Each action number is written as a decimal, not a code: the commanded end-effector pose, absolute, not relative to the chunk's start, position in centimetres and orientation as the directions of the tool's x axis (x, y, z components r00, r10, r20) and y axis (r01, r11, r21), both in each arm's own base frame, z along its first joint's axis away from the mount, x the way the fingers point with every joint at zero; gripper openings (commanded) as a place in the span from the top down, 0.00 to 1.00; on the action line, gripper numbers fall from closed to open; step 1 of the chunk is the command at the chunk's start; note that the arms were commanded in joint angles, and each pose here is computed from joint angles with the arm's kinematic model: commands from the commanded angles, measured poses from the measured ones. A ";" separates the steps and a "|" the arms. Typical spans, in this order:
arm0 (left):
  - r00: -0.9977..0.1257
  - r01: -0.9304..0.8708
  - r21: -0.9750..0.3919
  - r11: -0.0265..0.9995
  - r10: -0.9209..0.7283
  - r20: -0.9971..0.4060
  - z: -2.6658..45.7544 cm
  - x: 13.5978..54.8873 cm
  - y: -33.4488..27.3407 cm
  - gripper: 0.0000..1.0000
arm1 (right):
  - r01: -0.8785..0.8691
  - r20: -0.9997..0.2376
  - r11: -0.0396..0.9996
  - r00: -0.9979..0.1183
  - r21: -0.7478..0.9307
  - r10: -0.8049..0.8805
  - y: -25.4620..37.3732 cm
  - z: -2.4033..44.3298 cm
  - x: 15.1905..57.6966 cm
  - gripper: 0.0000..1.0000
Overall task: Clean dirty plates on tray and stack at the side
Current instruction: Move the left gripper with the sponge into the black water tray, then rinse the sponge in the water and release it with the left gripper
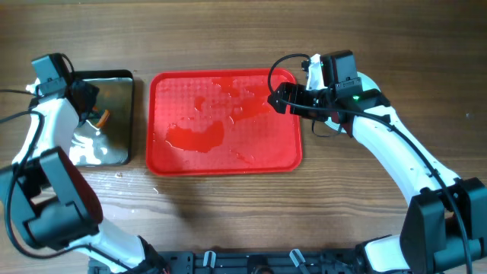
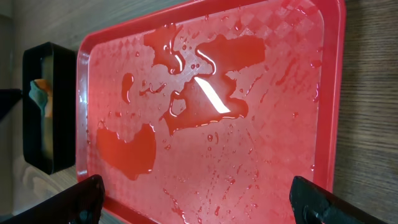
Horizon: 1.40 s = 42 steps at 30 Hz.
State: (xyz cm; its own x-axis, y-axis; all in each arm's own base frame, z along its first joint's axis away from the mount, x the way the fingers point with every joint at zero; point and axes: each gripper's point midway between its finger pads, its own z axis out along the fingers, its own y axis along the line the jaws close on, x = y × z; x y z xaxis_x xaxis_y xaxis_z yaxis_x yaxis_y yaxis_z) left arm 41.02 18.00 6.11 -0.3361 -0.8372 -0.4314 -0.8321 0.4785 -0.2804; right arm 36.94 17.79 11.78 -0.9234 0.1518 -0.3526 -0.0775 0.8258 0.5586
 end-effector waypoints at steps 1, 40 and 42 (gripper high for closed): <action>-0.400 -0.872 -0.154 0.464 -0.858 -0.321 0.0 38.7 17.7 0.96 | -0.065 -0.348 0.835 -0.925 0.547 0.156 17.6 11.4 36.7 0.04; -0.500 -0.791 -0.386 0.475 -0.865 -0.041 1.5 39.2 10.3 0.96 | -0.062 -0.364 0.850 -0.918 0.524 0.158 17.2 11.3 37.0 0.00; -0.537 -0.737 -0.458 0.497 -0.842 -0.048 3.7 40.3 8.4 0.96 | -0.062 -0.364 0.850 -0.918 0.524 0.158 17.2 11.3 37.0 0.00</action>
State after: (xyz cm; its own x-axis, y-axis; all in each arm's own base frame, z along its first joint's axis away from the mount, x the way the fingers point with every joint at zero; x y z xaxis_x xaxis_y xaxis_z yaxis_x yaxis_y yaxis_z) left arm 38.40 14.58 0.95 -0.4297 -0.8873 -0.1674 -0.8514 0.4599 -0.2521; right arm 37.15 17.29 11.53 -0.9188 0.1591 -0.3613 -0.0641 0.8429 0.5343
